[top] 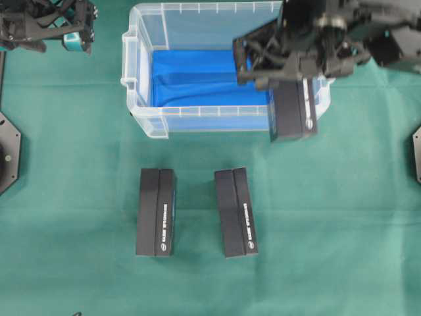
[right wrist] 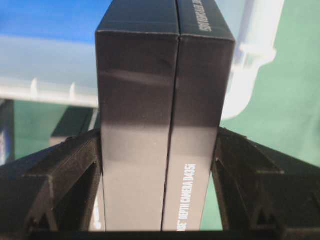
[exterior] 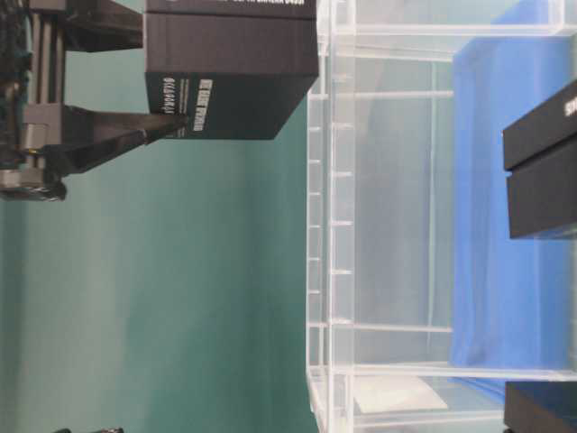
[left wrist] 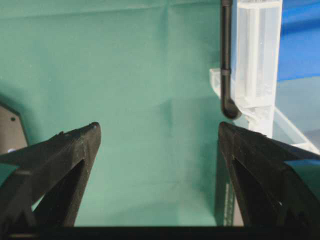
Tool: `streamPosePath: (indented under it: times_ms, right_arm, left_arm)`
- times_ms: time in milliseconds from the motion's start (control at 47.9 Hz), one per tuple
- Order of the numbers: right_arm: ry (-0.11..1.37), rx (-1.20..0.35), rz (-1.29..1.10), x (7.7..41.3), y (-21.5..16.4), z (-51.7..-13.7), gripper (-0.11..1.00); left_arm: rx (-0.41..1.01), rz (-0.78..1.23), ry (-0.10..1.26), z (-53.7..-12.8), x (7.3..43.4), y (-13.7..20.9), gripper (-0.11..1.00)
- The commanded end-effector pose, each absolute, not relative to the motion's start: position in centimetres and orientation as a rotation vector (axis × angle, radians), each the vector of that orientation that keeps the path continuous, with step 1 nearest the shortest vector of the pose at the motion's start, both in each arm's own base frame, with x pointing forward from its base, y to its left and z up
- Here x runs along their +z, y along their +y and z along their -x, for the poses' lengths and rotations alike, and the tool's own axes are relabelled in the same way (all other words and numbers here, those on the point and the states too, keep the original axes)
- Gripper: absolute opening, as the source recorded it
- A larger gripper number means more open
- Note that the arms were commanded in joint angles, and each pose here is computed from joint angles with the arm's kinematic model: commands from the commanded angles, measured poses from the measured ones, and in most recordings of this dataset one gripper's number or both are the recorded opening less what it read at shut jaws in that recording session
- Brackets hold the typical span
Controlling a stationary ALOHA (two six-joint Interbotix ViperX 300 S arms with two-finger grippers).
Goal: Take out the box from the case.
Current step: 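Carry the box forward to the right of the middle box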
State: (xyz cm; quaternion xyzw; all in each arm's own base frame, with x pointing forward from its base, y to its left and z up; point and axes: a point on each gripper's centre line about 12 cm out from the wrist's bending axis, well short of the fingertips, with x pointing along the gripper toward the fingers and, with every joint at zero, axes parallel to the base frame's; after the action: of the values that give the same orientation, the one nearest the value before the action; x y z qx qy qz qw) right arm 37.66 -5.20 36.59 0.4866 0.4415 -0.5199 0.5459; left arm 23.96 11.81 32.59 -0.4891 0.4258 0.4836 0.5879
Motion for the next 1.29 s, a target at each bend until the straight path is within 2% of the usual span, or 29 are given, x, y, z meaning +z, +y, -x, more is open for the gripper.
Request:
streamPosePath:
  times_ms: [0,584,960,1273]
  right_arm:
    - [1.014,-1.182,-1.161,38.5,-3.5,-36.8,0.64]
    - [1.044,-1.215,-1.193,37.9,6.6,-35.9,0.64]
    - [1.052,-1.228,-1.190,37.2,7.9,-36.0,0.64]
    - [1.067,-1.230,-1.188,33.9,8.1,-36.5,0.64]
  left_arm:
    - [1.118,1.142,0.963,-23.6,33.4,11.8,0.98]
    - [1.127,1.150,0.958,-23.0,33.3,12.0,0.98]
    - [1.129,1.149,0.957,-23.0,33.3,12.0,0.98]
    - [1.130,1.150,0.958,-23.0,33.2,12.0,0.98]
